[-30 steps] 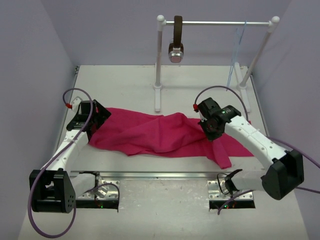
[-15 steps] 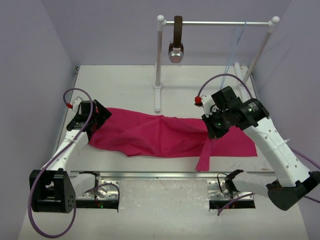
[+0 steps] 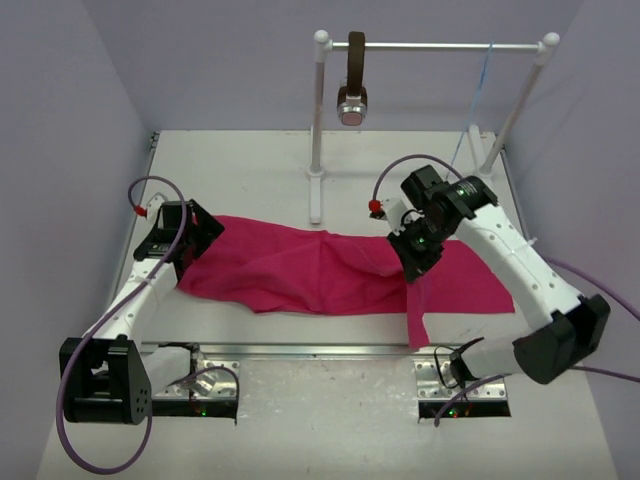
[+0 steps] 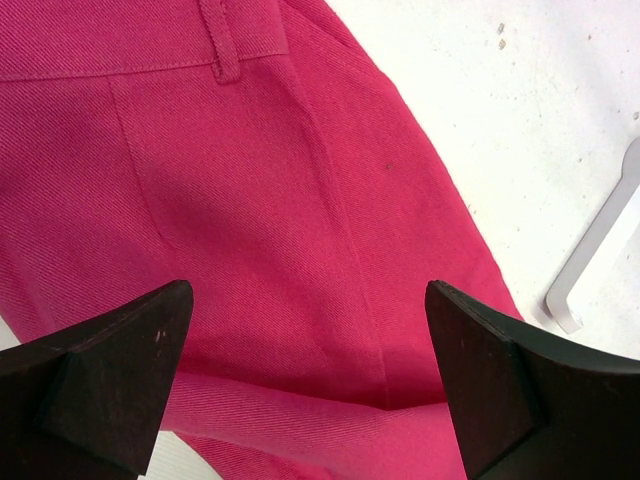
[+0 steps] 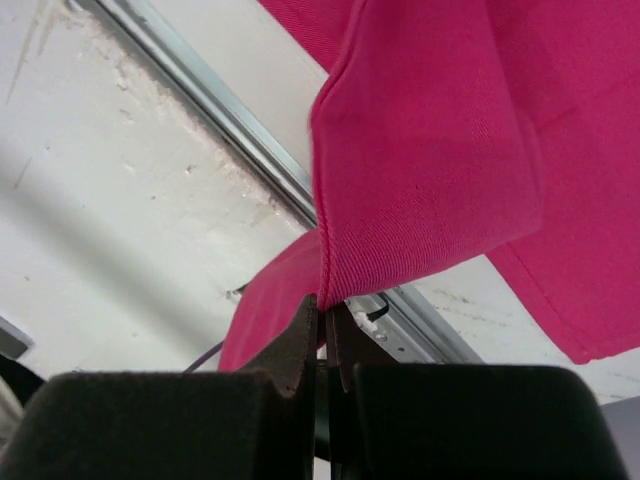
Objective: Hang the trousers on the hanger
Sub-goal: Fold the trousers at the center of the board.
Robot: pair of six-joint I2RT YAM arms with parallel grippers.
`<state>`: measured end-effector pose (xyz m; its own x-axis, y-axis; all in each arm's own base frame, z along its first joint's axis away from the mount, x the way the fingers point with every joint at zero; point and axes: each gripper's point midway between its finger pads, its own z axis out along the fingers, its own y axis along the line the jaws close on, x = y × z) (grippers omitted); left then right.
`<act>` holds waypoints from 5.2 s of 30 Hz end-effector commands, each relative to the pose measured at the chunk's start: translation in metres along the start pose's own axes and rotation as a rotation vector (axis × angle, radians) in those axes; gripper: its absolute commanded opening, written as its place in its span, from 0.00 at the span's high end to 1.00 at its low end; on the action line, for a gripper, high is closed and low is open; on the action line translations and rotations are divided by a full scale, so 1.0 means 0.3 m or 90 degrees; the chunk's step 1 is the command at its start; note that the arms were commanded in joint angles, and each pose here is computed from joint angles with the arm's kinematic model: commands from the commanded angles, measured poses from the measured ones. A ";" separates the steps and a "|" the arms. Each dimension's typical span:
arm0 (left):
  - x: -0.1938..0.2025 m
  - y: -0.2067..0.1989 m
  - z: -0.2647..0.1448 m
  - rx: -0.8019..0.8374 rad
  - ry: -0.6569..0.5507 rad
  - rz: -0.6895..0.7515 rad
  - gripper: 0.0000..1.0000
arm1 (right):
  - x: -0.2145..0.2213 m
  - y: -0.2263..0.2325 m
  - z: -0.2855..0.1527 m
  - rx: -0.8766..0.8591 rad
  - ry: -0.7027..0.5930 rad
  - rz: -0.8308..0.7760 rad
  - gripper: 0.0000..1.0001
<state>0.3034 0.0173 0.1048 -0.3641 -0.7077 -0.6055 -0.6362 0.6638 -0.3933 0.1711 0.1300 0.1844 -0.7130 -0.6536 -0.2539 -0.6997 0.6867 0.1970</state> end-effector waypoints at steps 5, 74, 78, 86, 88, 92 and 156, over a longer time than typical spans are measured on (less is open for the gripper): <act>-0.044 -0.042 0.007 0.018 -0.014 -0.013 0.00 | -0.064 -0.404 0.029 0.068 -0.035 0.244 1.00; 0.019 0.009 0.034 0.012 -0.001 0.004 0.00 | -0.101 -0.298 0.607 0.279 -0.022 0.188 0.73; 0.019 0.005 0.036 0.014 0.001 0.005 0.00 | -0.080 -0.308 0.617 0.292 0.000 0.186 0.98; 0.017 0.002 0.036 0.016 0.001 0.008 0.00 | -0.085 -0.310 0.558 0.311 -0.015 0.184 1.00; 0.017 0.003 0.036 0.015 0.001 0.008 0.00 | -0.101 -0.322 0.497 0.332 -0.045 0.181 1.00; 0.018 0.004 0.035 0.015 0.002 0.008 0.00 | -0.068 -0.403 0.369 0.374 -0.064 0.216 1.00; 0.048 -0.001 0.037 0.038 0.016 0.015 0.00 | 0.028 -0.522 0.337 0.609 -0.095 0.345 1.00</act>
<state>0.2954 0.0074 0.0783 -0.4228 -0.7015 -0.5737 -0.6107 0.6883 -0.3916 0.2747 0.0887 0.0156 -0.8852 -0.2682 -0.3801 -0.0687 0.8835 -0.4634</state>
